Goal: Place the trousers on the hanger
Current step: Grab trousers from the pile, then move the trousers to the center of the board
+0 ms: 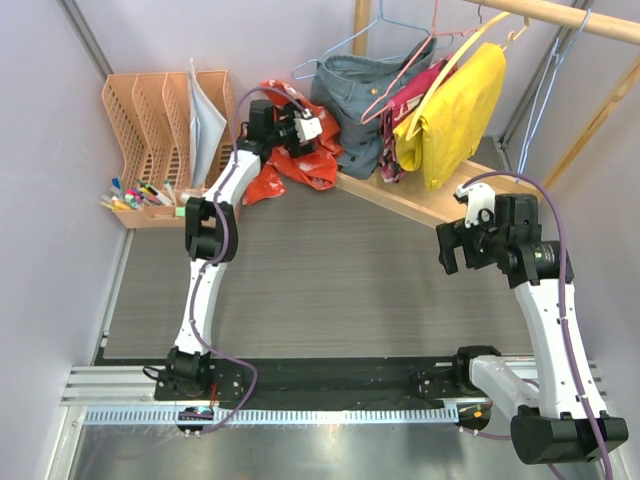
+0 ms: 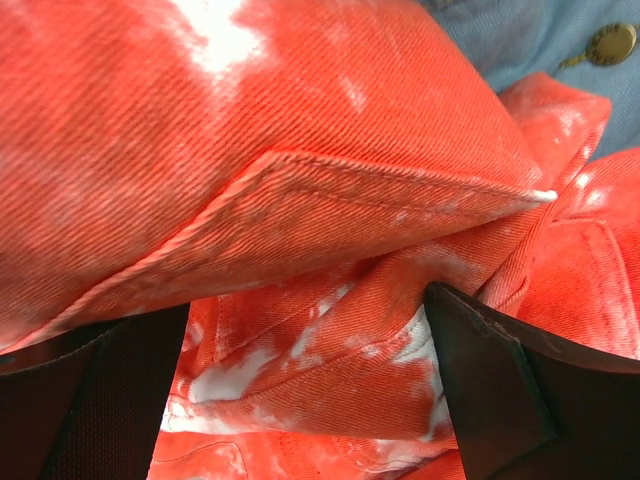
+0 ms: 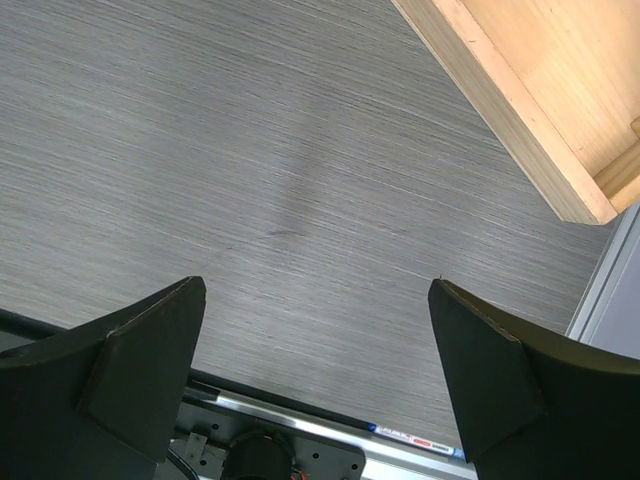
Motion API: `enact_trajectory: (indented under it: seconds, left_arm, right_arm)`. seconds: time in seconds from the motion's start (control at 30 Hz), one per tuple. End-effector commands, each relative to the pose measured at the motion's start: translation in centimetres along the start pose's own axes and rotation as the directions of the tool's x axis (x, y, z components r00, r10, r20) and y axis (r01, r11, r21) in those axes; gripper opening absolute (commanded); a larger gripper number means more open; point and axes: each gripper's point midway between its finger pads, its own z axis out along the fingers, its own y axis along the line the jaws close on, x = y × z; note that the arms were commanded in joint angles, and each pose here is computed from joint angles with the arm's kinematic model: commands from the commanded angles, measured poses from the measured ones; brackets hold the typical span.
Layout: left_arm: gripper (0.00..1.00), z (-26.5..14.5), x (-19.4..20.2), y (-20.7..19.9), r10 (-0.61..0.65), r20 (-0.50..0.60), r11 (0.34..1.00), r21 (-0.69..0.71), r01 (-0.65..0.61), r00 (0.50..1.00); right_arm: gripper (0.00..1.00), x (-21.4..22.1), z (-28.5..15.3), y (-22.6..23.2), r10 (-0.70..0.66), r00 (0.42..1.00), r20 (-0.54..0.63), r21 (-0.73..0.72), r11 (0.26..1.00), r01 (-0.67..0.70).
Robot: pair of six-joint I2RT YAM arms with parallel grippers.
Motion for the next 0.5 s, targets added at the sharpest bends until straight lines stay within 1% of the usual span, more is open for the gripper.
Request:
enact_trajectory:
  seconds: [0.0,0.13,0.17,0.2,0.23,0.27,0.3,0.33,0.37,0.4,0.43,0.47]
  left_arm:
    - [1.00,0.6,0.8,0.9,0.074,-0.016,0.996,-0.055,-0.075,0.997]
    - [0.99,0.9,2.8,-1.1,0.019,-0.057,1.000,-0.022,-0.020,0.998]
    - [0.90,0.7,2.8,-1.4,0.012,-0.063,1.000,-0.014,-0.013,0.998]
    - [0.84,0.5,3.1,-1.8,0.005,-0.074,1.000,-0.003,-0.005,0.997]
    - [0.77,0.4,3.8,-3.2,-0.016,-0.095,0.999,0.034,0.020,0.995]
    - [0.66,-0.2,3.4,-3.1,-0.023,-0.103,0.999,0.040,0.028,0.994]
    - [0.60,-0.6,3.5,-3.5,-0.040,-0.118,0.998,0.052,0.046,0.992]
    - [0.43,-1.0,4.1,-5.0,-0.068,-0.147,0.993,0.091,0.082,0.987]
    - [0.34,-1.8,2.8,-4.2,-0.060,-0.142,0.994,0.087,0.073,0.988]
    - [0.26,-2.3,3.2,-5.5,-0.082,-0.161,0.989,0.110,0.101,0.984]
    - [0.11,-2.9,2.7,-5.5,-0.092,-0.162,0.987,0.117,0.112,0.982]
    - [0.03,-3.9,1.0,-4.5,-0.090,-0.151,0.989,0.104,0.106,0.984]
  right_arm:
    - [1.00,-0.6,-0.1,-1.0,-0.027,1.000,0.014,0.045,0.999,0.026]
    - [1.00,-0.5,0.1,-1.0,-0.030,1.000,0.006,0.044,0.999,0.029]
    - [1.00,-0.5,0.1,-1.0,-0.030,0.999,0.009,0.045,0.999,0.030]
    - [1.00,-0.5,0.1,-1.2,-0.031,0.999,0.009,0.049,0.998,0.031]
    - [1.00,-0.6,0.1,-1.3,-0.031,0.999,0.008,0.058,0.998,0.031]
    - [0.99,-0.7,0.2,-1.4,-0.032,0.999,0.014,0.064,0.997,0.031]
    - [0.98,-0.9,0.0,-1.6,-0.032,0.999,0.021,0.074,0.997,0.031]
    - [0.97,-1.0,-0.1,-1.8,-0.032,0.999,0.023,0.082,0.996,0.030]
    - [0.96,-1.3,-0.2,-1.8,-0.033,0.999,0.033,0.086,0.996,0.030]
    - [0.96,-1.5,-0.4,-1.8,-0.031,0.999,0.044,0.087,0.996,0.027]
    - [0.96,-1.7,-0.4,-1.7,-0.032,0.998,0.052,0.085,0.996,0.028]
    - [0.95,-2.0,-0.6,-1.7,-0.031,0.998,0.063,0.083,0.996,0.026]
